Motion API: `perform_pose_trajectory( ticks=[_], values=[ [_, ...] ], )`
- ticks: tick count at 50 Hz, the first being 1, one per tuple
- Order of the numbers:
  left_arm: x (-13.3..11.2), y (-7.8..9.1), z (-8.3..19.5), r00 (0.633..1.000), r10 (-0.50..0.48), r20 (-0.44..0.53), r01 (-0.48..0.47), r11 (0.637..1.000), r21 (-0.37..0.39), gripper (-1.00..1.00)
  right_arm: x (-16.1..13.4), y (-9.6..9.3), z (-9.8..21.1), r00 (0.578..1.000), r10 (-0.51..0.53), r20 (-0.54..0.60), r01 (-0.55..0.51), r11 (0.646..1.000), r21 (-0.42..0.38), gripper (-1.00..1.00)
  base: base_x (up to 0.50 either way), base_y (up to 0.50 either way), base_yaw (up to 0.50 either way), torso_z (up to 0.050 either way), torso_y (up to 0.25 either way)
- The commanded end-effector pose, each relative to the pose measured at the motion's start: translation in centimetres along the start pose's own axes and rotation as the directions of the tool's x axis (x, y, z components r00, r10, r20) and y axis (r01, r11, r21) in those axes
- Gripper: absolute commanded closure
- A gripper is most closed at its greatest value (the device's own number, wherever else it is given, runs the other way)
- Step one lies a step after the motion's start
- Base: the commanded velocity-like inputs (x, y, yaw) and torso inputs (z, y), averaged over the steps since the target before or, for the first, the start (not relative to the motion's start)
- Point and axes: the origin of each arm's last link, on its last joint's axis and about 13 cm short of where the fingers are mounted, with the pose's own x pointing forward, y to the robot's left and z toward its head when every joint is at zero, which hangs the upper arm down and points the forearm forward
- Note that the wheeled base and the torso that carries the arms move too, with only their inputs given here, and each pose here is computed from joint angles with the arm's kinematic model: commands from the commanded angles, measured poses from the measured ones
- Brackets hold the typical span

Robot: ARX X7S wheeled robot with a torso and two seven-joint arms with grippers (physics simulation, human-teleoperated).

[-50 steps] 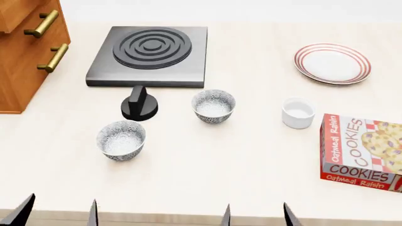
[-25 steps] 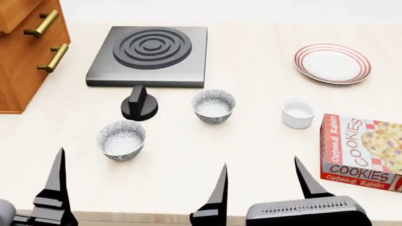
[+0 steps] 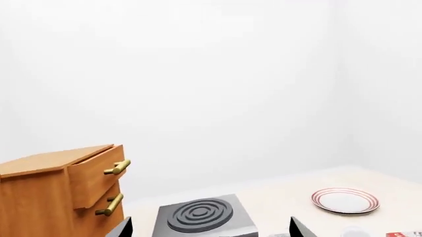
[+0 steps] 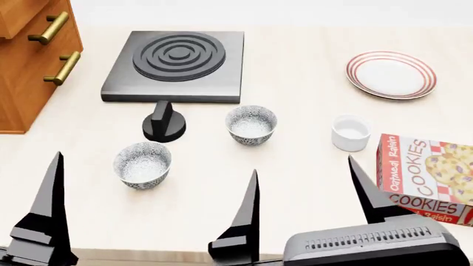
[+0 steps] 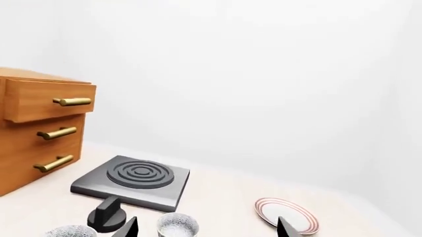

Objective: Pick the akita bowl next to the ramekin and place it on the plate.

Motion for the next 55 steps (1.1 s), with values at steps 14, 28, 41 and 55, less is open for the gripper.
perform_pose_trajectory(
  ticks=[14, 28, 41, 55],
  values=[
    [-1.4, 0.5, 2.1, 1.000, 0.030, 0.009, -0.030, 1.000, 0.006, -1.00, -1.7, -0.8, 2.0, 0.999, -0.036, 0.007, 0.036, 0.999, -0.039, -1.00, 0.00, 0.00, 0.00, 0.000, 0.000],
    [-1.8, 0.5, 2.7, 0.999, 0.039, 0.026, -0.039, 0.999, -0.002, -1.00, -2.0, -0.9, 2.4, 0.998, -0.054, 0.038, 0.056, 0.997, -0.044, -1.00, 0.00, 0.00, 0.00, 0.000, 0.000],
    [-1.7, 0.5, 2.7, 0.998, 0.047, 0.030, -0.047, 0.999, -0.004, -1.00, -2.1, -1.0, 2.5, 0.997, -0.057, 0.043, 0.059, 0.998, -0.030, -1.00, 0.00, 0.00, 0.00, 0.000, 0.000],
    [-1.8, 0.6, 2.6, 0.998, 0.055, 0.035, -0.055, 0.998, 0.003, -1.00, -1.9, -0.9, 2.3, 0.998, -0.055, 0.038, 0.055, 0.998, -0.014, -1.00, 0.00, 0.00, 0.00, 0.000, 0.000]
  ],
)
